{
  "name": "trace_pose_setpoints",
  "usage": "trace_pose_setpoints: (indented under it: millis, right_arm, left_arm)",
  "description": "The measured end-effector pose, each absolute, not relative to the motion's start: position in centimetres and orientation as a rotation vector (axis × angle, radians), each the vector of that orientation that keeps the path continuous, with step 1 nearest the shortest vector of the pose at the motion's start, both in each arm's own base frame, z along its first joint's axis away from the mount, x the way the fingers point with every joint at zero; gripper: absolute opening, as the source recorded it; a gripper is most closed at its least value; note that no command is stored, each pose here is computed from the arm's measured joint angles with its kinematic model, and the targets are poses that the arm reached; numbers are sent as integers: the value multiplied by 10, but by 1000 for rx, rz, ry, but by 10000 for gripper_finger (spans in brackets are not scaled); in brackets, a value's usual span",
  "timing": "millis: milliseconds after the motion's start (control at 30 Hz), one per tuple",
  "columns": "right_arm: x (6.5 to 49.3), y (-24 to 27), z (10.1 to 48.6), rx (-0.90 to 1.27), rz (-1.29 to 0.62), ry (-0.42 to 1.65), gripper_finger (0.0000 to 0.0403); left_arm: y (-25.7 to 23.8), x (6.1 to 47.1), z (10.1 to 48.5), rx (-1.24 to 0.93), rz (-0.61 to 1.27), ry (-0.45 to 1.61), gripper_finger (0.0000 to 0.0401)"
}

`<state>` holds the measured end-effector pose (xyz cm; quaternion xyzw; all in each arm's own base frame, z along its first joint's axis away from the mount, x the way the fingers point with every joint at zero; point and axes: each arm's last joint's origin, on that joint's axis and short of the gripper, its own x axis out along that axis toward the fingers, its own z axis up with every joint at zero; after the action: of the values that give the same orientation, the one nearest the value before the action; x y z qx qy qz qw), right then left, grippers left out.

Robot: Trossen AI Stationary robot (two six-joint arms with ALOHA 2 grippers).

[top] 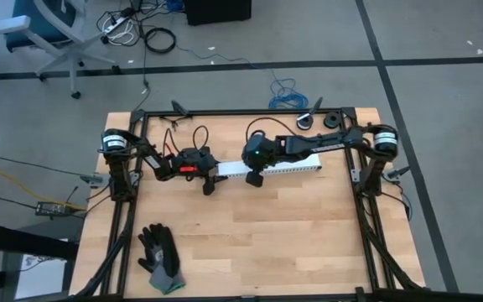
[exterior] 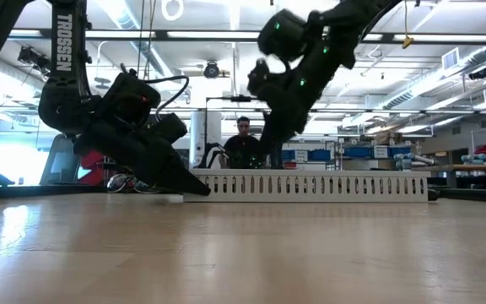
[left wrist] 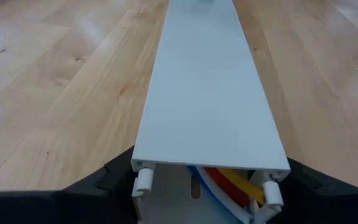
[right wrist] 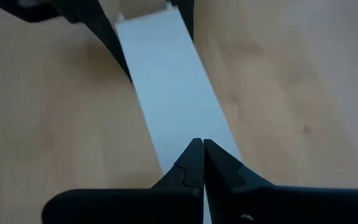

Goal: Ziptie cables
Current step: Close the white cable duct with the cover

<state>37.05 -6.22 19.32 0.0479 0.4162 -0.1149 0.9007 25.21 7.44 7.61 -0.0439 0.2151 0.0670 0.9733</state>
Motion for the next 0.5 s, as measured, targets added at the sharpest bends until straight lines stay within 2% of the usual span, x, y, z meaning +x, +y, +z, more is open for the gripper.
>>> trace_pose_setpoints:
  millis: [67,233,367,500]
  right_arm:
    - [377,-65,177,143,-190,872,0]
    - [401,-69,151,173,-107,750,0]
    - [400,-65,159,119,-136,722,0]
    - [395,-61,184,54,-142,670,0]
  left_arm:
    - [74,252,76,-88,137,434,255]
    - [74,252,76,-86,137,436,255]
    - [74,252,76,-89,138,434,255]
    - [75,252,76,-92,139,433,255]
